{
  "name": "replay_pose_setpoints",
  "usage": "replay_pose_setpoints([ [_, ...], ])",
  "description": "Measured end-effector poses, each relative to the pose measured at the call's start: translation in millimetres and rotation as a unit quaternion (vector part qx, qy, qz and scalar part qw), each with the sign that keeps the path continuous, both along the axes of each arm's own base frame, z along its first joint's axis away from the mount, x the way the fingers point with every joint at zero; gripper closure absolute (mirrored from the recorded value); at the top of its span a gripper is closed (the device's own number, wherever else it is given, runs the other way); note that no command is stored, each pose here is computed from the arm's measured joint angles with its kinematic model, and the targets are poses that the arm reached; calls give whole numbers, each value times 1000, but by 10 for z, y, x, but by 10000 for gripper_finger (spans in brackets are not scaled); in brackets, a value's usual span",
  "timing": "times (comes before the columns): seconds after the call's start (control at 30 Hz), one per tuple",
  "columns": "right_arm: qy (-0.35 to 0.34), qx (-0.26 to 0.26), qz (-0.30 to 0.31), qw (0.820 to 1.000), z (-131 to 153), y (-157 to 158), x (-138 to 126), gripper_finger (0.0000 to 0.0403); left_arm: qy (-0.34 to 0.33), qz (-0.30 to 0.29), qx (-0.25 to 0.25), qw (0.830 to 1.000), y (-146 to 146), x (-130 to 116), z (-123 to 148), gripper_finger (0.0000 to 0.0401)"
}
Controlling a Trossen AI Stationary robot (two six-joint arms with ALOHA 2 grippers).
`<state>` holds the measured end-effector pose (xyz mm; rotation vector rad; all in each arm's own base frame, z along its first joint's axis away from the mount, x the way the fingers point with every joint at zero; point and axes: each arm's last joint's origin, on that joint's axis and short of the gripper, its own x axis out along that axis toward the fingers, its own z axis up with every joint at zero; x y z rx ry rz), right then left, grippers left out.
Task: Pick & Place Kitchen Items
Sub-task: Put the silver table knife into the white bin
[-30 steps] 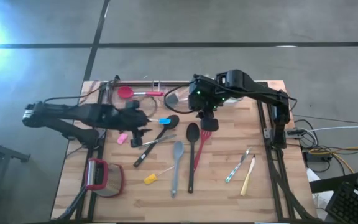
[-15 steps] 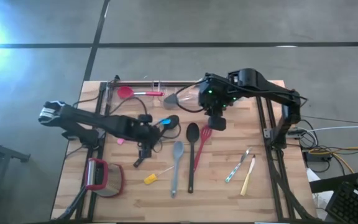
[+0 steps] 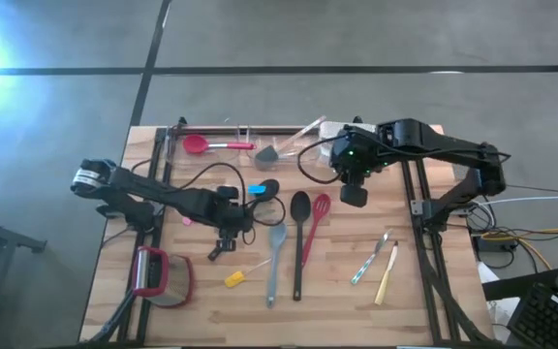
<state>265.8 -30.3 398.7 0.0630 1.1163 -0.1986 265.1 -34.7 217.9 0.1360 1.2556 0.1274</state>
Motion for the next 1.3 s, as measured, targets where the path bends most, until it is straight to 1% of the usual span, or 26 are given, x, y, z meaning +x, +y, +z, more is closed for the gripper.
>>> replay_pose_setpoints([
  [0.13, -13, -2, 1, 1000, -102, 4, -34, 328, 12, 7, -11, 1000, -6, 13, -65, 224],
  [0.23, -7, -1, 1, 1000, -184, 6, -56, 333, 28, 8, -20, 999, 9, -22, -140, 224],
  [0.47, 7, -1, 3, 1000, -319, 4, -45, 344, 47, 19, -16, 999, 113, -102, -277, 224],
  [0.57, 3, -1, 3, 1000, -338, 2, -31, 344, 50, -2, -13, 999, 151, -116, -329, 224],
  [0.7, 3, -1, 3, 1000, -343, 2, -30, 339, 58, -24, -42, 997, 203, -147, -413, 224],
  [0.8, 4, -1, 3, 1000, -344, 2, -30, 336, 60, -34, -47, 997, 245, -165, -459, 224],
  [1.03, -5, -2, 3, 1000, -337, 1, -16, 332, 52, -38, -49, 997, 350, -158, -489, 224],
  [1.17, -5, -2, 3, 1000, -337, 1, -15, 338, 44, -40, -81, 995, 380, -147, -487, 224],
  [1.3, -4, -2, 5, 1000, -337, 1, -15, 344, 36, -44, -86, 995, 383, -146, -520, 224],
])
